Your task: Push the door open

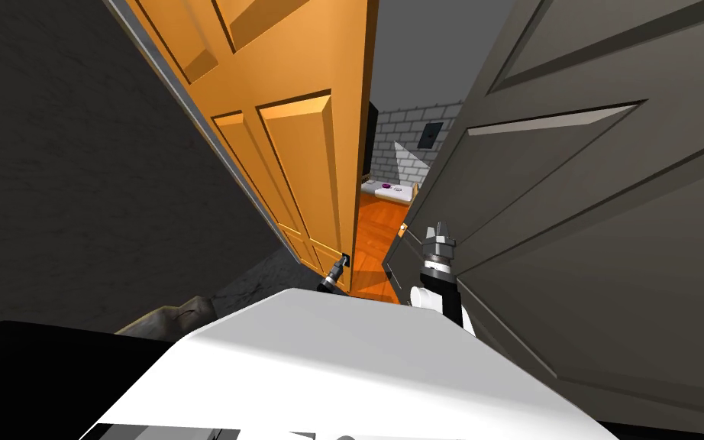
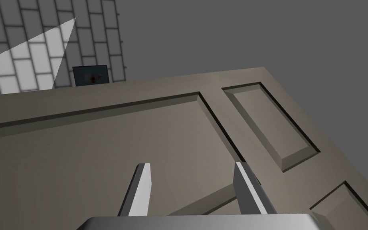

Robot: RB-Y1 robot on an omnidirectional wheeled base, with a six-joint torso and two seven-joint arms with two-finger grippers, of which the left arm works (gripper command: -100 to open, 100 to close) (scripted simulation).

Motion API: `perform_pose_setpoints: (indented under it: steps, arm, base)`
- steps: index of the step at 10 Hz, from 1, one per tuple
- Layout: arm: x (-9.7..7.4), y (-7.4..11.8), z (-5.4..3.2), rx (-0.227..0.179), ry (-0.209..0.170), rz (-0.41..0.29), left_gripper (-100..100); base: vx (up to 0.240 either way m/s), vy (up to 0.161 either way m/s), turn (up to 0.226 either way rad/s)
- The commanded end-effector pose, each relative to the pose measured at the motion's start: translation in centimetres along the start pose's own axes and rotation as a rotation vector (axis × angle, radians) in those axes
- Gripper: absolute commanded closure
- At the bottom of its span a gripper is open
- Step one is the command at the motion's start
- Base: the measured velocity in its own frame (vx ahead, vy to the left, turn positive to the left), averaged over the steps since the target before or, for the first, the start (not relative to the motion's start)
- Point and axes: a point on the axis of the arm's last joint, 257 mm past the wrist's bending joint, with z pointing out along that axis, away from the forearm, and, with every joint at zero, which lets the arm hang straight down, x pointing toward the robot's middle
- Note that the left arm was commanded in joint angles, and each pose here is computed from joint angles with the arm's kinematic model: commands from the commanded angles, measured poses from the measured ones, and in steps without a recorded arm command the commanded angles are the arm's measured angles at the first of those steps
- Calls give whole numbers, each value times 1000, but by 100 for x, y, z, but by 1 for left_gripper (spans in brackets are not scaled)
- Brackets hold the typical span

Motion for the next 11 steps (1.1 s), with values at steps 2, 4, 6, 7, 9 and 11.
perform_pose_setpoints:
  steps: [2,4,6,7,9,11]
  arm:
    - [-5,-7,-1,3,-1,-1,100]
    - [-252,52,1,-12,-27,34,100]
    - [-200,49,14,-12,-20,30,-100]
    - [-169,42,19,-11,-15,25,-100]
    - [-74,16,39,-9,-4,11,-100]
    - [24,-15,63,-6,6,-6,-100]
  base:
    - [-3,1,2]
    - [-4,123,84]
    - [-61,133,57]
    - [-219,1,-2]
    - [-255,-3,5]
    - [-220,-4,2]
